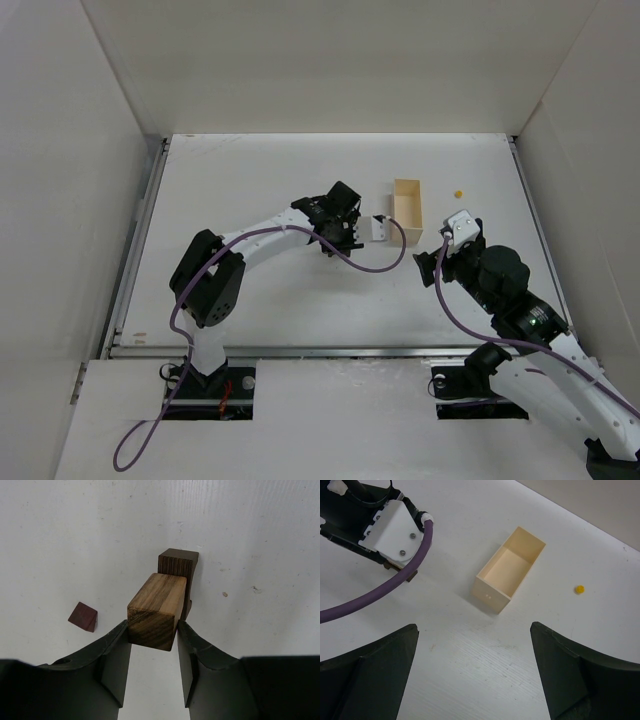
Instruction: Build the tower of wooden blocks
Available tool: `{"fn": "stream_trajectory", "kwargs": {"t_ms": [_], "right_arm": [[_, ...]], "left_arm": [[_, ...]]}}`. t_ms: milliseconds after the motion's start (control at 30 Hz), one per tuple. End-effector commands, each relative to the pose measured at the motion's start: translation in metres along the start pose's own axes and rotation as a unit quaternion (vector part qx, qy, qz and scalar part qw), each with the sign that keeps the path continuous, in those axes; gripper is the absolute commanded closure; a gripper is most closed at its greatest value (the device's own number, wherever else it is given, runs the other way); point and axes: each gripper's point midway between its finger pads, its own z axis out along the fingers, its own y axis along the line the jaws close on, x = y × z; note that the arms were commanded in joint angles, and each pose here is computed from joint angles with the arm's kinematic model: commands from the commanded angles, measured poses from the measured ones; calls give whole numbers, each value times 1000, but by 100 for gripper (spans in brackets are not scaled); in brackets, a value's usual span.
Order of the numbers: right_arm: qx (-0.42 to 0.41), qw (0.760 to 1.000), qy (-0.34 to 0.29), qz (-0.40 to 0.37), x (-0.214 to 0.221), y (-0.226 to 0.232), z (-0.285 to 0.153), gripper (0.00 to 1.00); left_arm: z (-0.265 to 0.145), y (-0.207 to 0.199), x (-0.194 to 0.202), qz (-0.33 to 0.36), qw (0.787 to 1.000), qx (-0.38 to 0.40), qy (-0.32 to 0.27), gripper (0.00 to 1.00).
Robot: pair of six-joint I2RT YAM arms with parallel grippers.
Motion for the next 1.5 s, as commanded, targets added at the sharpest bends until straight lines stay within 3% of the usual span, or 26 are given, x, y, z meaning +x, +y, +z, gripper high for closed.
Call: {"fn": "stream_trajectory", "kwargs": {"t_ms": [0, 367, 533, 1467], "right_arm": [[0, 1000, -15, 7, -5, 0, 1, 1], [0, 1000, -15, 2, -5, 0, 1, 1], [0, 1000, -15, 2, -5, 0, 1, 1], [-4, 1000, -15, 2, -6, 1, 1, 1]], "left_arm": [[-10, -4, 2, 1, 1000, 16, 5, 65], [-10, -12, 4, -1, 999, 36, 6, 59], [-8, -4, 6, -12, 1000, 10, 12, 57], [-6, 4, 9, -33, 999, -20, 18, 57]]}}
